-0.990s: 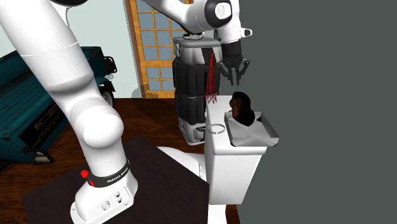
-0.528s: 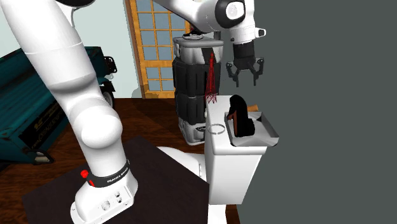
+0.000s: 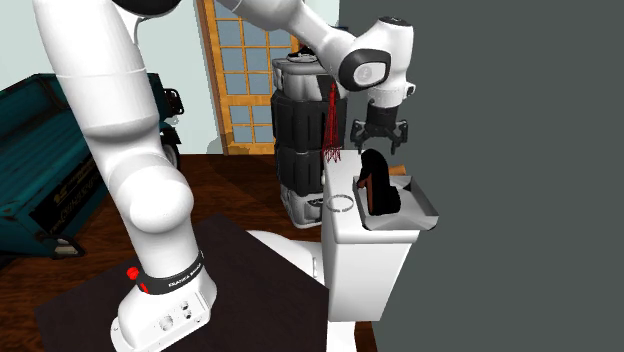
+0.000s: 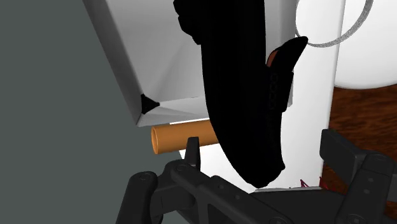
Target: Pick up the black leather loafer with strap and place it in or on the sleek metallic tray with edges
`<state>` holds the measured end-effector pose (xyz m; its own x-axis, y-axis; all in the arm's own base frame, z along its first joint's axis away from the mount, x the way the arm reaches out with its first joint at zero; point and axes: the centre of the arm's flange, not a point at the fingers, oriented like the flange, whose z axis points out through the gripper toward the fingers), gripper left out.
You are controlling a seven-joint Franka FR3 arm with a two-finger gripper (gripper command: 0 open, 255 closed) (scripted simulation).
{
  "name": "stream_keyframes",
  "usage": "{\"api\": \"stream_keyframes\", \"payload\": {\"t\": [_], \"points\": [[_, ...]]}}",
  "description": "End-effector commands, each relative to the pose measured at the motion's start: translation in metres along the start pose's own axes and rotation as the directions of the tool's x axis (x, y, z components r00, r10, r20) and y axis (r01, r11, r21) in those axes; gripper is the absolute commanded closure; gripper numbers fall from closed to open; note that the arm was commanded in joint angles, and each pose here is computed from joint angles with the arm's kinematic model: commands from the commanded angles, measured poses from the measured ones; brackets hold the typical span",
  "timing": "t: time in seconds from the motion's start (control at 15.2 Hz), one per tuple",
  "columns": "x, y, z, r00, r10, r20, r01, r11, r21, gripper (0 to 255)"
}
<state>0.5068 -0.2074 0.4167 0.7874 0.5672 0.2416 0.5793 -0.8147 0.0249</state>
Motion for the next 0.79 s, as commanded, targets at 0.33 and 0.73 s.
{"api": "stream_keyframes", "payload": {"t": [0.33, 0.73], "points": [[0.000, 0.001, 0.038, 1.000, -0.011, -0.018, 0.011, 1.000, 0.010, 0], [0.000, 0.001, 0.041, 1.000, -0.011, -0.018, 0.011, 1.000, 0.010, 0]]}}
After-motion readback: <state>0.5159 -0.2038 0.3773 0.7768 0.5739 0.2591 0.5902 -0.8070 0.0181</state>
